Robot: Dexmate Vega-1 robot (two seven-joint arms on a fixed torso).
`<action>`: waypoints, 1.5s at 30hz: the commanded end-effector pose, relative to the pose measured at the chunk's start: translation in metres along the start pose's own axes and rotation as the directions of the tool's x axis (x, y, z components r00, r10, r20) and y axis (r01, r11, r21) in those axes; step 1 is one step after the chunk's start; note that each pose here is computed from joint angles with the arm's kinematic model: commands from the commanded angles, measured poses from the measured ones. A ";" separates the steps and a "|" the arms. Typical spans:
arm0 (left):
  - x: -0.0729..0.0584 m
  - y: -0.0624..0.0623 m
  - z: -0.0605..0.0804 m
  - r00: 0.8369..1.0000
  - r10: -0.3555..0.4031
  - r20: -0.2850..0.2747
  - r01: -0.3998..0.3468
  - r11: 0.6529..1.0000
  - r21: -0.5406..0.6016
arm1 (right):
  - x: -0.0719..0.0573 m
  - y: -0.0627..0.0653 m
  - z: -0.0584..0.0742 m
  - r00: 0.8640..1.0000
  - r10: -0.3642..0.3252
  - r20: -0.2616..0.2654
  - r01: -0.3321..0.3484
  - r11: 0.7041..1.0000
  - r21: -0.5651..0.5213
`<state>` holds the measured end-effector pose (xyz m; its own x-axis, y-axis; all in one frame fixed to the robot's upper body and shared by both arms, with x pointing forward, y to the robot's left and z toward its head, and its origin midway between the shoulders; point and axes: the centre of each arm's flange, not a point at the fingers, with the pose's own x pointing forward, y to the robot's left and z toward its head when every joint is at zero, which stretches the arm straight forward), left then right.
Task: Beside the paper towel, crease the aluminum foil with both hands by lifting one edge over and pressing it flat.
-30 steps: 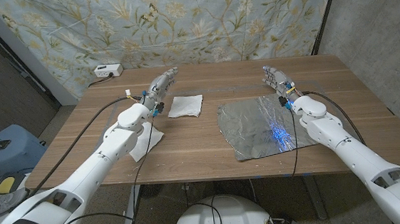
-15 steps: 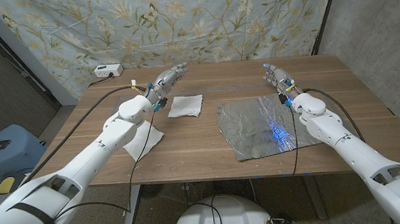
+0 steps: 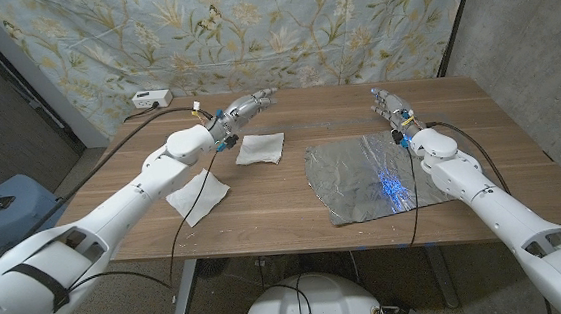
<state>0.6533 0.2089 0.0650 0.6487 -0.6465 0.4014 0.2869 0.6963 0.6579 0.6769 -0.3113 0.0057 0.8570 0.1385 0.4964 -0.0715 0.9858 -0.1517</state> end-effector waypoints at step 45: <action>0.014 -0.055 0.033 0.923 -0.382 0.047 0.333 0.855 0.398 | -0.017 -0.034 0.013 0.994 -0.108 -0.021 0.105 0.991 -0.088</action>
<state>0.6295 0.1586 0.0643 0.4685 -0.8526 0.2314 0.1993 0.3571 0.9125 0.6582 -0.3414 0.0128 0.8685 0.0563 0.4926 0.0398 0.9824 -0.1824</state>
